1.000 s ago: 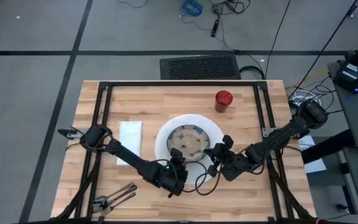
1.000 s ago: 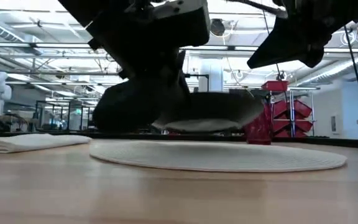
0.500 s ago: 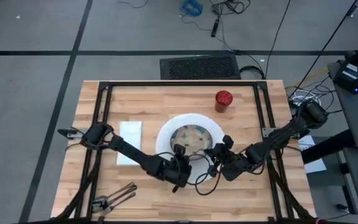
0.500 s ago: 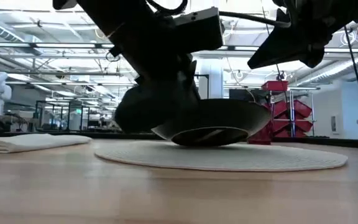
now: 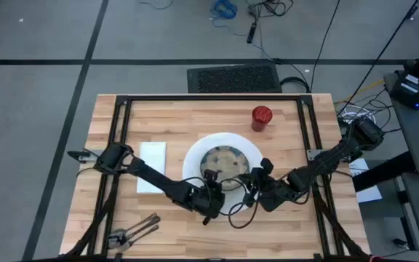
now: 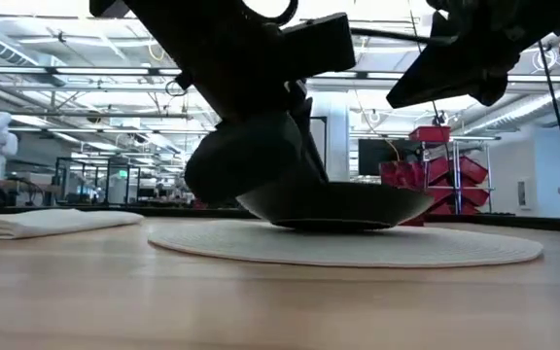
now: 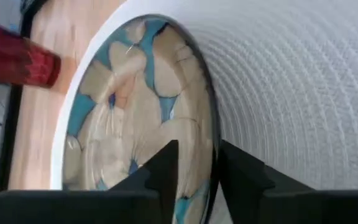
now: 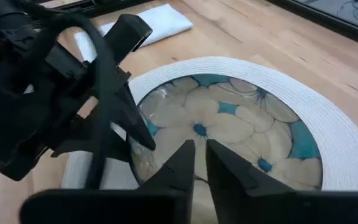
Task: Set table place
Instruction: Put the blue patterned plate on the white mat, then adjust the white mat
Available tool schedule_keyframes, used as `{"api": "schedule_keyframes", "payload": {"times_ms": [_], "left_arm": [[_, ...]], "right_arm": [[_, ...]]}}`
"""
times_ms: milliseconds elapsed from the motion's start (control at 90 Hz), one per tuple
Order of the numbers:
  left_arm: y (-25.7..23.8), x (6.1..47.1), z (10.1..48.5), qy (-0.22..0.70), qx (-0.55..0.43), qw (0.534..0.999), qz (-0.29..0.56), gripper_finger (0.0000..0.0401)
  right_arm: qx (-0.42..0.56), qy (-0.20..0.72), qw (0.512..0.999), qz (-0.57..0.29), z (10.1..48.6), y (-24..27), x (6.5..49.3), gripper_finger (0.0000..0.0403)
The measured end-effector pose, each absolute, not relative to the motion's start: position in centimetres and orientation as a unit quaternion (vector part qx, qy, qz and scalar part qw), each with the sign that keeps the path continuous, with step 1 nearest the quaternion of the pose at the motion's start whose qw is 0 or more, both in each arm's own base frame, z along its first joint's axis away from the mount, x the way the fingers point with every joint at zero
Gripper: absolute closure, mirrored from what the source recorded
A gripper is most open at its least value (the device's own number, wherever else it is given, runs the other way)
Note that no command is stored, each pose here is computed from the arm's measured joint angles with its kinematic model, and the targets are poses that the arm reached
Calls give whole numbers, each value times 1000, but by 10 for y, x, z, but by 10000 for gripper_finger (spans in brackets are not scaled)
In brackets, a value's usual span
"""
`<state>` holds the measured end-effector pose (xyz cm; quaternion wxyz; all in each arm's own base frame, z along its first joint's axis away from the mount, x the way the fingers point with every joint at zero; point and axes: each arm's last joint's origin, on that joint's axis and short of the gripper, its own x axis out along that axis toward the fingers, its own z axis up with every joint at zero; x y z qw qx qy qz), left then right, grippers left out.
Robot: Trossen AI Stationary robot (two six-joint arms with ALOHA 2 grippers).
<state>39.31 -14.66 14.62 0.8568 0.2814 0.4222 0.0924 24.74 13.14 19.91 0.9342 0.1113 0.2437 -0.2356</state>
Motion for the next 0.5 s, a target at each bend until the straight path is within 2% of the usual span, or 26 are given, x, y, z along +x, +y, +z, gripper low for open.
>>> {"api": "schedule_keyframes", "payload": {"times_ms": [133,367,500], "left_arm": [[-150,388,153,423,277,858,93,282],[-159,377,213,352,229,903,92,280],[-155,364,233,359,218,902,95,280]], "right_arm": [[120,258,933,-220,198,132,247,328],[142,305,918,-208,192,132,242,303],[163,334,908,-196,190,133,239,299]]}}
